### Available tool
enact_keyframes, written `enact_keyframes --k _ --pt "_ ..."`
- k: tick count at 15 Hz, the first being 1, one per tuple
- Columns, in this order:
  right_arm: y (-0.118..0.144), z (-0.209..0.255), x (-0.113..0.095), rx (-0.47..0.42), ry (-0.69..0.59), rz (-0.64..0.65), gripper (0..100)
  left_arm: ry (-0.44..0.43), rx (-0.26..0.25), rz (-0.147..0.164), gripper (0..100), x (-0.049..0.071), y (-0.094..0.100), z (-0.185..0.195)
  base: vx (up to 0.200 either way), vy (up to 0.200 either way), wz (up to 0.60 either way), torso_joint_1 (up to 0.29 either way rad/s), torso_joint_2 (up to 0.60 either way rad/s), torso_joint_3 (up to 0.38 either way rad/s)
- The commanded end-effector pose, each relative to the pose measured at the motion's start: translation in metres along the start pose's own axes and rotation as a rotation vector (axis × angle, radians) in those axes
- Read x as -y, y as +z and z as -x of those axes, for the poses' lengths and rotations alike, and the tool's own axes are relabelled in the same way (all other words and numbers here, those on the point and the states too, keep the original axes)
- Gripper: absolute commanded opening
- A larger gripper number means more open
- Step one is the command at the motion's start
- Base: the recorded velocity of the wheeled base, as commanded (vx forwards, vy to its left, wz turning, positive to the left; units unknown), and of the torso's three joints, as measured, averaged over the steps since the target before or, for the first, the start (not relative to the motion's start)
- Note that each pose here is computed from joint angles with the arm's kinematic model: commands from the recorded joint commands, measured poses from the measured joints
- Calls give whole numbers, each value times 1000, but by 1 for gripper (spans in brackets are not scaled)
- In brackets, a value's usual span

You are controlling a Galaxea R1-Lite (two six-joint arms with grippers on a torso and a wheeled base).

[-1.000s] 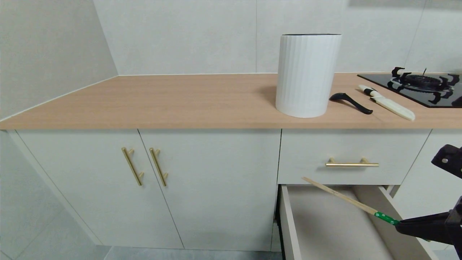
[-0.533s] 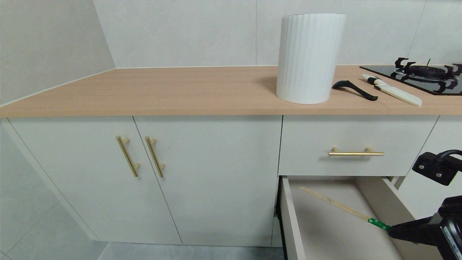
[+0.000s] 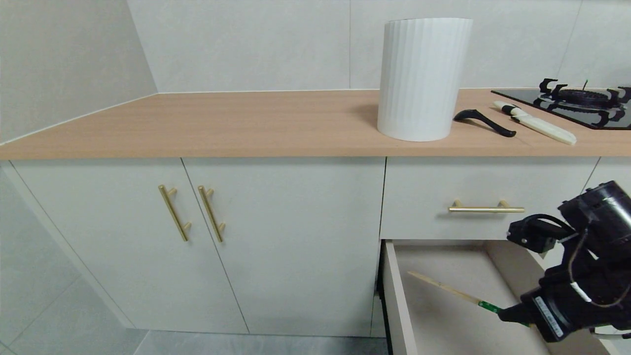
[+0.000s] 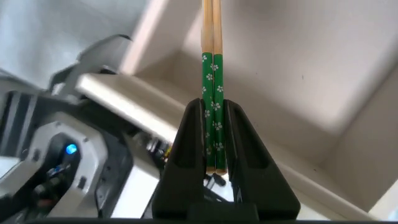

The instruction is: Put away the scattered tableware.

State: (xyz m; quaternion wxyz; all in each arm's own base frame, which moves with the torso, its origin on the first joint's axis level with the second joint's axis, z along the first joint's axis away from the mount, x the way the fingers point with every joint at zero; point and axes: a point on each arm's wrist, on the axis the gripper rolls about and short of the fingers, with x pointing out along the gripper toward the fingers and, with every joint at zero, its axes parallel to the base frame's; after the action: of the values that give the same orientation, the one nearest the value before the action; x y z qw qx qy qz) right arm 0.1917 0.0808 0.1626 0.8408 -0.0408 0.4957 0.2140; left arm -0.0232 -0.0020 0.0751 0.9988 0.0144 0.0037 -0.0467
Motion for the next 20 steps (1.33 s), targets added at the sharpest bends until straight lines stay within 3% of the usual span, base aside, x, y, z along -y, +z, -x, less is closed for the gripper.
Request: enact_keyframes --k 1,5,8,14,17,20 --pt "11 -50 7 -102 -22 -86 0 0 0 0 100 0 0 0 0 0 0 0 0 0" --pt "20 -97 15 -81 -31 -221 0 0 0 0 100 0 0 0 0 0 0 0 0 0" --pt "24 -124 23 -6 -92 -302 0 0 0 0 100 0 0 0 0 0 0 0 0 0" --pt "13 -177 30 13 -200 -302 0 0 0 0 100 0 0 0 0 0 0 0 0 0" --pt "15 -193 32 80 -253 -353 0 0 0 0 100 0 0 0 0 0 0 0 0 0" --pt "4 -205 30 22 -260 -337 0 0 0 0 100 0 0 0 0 0 0 0 0 0"
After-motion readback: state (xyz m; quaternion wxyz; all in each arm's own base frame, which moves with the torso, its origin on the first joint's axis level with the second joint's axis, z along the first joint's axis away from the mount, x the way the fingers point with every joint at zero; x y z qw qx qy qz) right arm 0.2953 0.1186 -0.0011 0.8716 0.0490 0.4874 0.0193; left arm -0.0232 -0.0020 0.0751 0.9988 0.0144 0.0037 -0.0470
